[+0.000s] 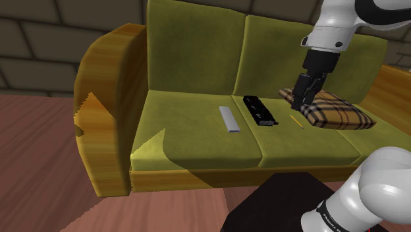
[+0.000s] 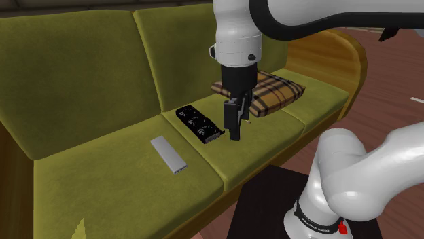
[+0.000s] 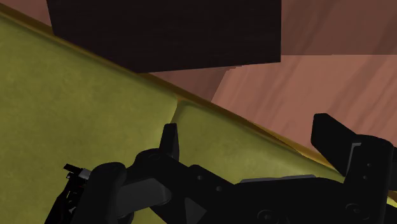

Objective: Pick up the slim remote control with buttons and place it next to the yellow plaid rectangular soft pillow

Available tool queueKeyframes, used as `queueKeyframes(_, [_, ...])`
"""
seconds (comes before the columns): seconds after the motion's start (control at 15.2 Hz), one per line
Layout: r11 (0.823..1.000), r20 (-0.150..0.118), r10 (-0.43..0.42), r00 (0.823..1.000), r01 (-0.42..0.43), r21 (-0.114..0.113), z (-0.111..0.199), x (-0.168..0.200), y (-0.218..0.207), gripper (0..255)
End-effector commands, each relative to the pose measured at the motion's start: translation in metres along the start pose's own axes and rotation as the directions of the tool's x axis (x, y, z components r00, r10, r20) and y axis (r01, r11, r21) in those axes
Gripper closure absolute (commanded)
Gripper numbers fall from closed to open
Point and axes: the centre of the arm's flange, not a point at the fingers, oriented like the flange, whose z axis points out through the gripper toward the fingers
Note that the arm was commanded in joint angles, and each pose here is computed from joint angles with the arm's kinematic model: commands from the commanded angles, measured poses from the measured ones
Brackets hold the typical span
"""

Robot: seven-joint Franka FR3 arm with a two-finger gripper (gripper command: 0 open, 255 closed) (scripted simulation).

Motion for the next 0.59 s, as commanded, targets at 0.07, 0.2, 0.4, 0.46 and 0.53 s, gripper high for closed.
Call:
queueKeyframes(0.07, [1.000,-0.005,0.012,1.000,-0.012,-0.003,0.007,0.011,0.000,0])
queueKeyframes(0.2, [0.999,-0.014,0.037,0.999,-0.037,-0.007,0.020,0.032,-0.001,0])
queueKeyframes(0.4, [0.997,-0.029,0.074,0.997,-0.075,-0.014,0.040,0.064,0.000,0])
queueKeyframes(0.46, [0.996,-0.034,0.087,0.996,-0.087,-0.016,0.046,0.075,0.001,0])
queueKeyframes(0.53, [0.995,-0.039,0.099,0.994,-0.100,-0.018,0.052,0.086,0.001,0])
